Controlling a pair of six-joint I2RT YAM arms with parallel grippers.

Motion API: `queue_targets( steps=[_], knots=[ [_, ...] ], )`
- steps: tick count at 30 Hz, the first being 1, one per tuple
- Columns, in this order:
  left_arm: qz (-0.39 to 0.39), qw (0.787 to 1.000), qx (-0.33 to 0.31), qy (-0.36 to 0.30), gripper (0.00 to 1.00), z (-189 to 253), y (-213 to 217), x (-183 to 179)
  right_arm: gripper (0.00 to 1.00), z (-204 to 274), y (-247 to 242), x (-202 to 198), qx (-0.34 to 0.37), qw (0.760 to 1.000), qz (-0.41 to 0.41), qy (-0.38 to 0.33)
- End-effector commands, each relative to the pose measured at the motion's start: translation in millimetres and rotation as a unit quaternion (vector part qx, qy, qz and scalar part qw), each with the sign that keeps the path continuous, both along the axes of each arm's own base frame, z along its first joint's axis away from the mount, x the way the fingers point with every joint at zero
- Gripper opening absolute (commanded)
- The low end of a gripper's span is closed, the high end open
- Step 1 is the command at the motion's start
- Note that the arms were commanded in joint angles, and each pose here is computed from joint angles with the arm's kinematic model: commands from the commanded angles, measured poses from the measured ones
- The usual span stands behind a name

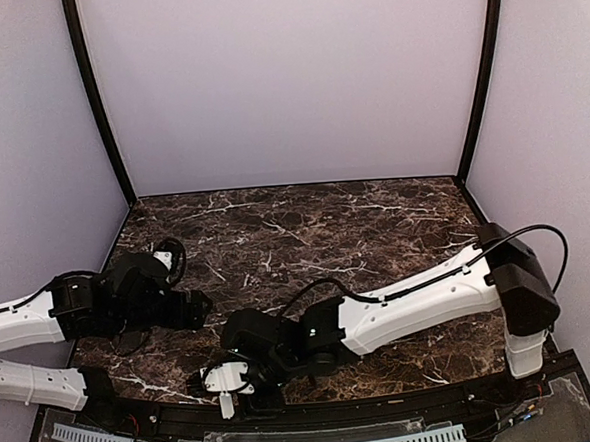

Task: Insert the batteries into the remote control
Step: Move the right arm with the battery cover to the center of the board.

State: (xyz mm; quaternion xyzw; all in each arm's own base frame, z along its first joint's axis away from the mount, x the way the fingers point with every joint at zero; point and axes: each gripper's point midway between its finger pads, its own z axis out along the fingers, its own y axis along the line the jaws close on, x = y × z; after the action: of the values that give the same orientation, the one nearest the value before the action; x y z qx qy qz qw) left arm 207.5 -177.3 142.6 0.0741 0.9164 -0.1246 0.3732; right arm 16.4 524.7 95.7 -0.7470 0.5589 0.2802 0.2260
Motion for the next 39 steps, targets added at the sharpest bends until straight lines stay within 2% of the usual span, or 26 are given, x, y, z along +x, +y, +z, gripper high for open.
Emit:
queue_targets(
  steps=[1,4,8,12,19,23,27,33,39],
  knots=[
    [0.020,0.999,0.015,0.027,0.95,-19,21,-13,0.64,-22,29,-4,-0.005,0.998,0.045,-0.050],
    [0.016,0.999,0.000,0.031,0.95,-23,20,-17,0.60,-39,37,-2,-0.005,0.997,0.031,-0.065],
    [0.003,0.999,-0.006,0.032,0.95,-27,16,-19,0.60,-44,46,5,0.000,0.997,0.021,-0.077],
    [-0.001,0.999,0.001,0.034,0.95,-28,13,-18,0.58,-42,55,5,-0.005,0.998,0.007,-0.060],
    [0.001,1.000,0.000,0.027,0.94,-22,14,-16,0.42,-38,68,-9,0.010,1.000,-0.024,0.016],
    [0.009,1.000,-0.006,0.016,0.94,-16,18,-15,0.24,-54,72,-7,-0.006,0.999,-0.038,0.019],
    [0.012,1.000,-0.012,0.008,0.94,-13,21,-15,0.15,-69,74,0,-0.022,0.998,-0.054,0.007],
    [0.016,1.000,-0.008,0.010,0.94,-16,24,-16,0.07,-83,55,6,-0.064,0.995,-0.072,-0.006],
    [0.014,1.000,-0.006,0.010,0.94,-16,24,-16,0.05,-85,22,14,-0.093,0.991,-0.090,-0.027]
  ],
)
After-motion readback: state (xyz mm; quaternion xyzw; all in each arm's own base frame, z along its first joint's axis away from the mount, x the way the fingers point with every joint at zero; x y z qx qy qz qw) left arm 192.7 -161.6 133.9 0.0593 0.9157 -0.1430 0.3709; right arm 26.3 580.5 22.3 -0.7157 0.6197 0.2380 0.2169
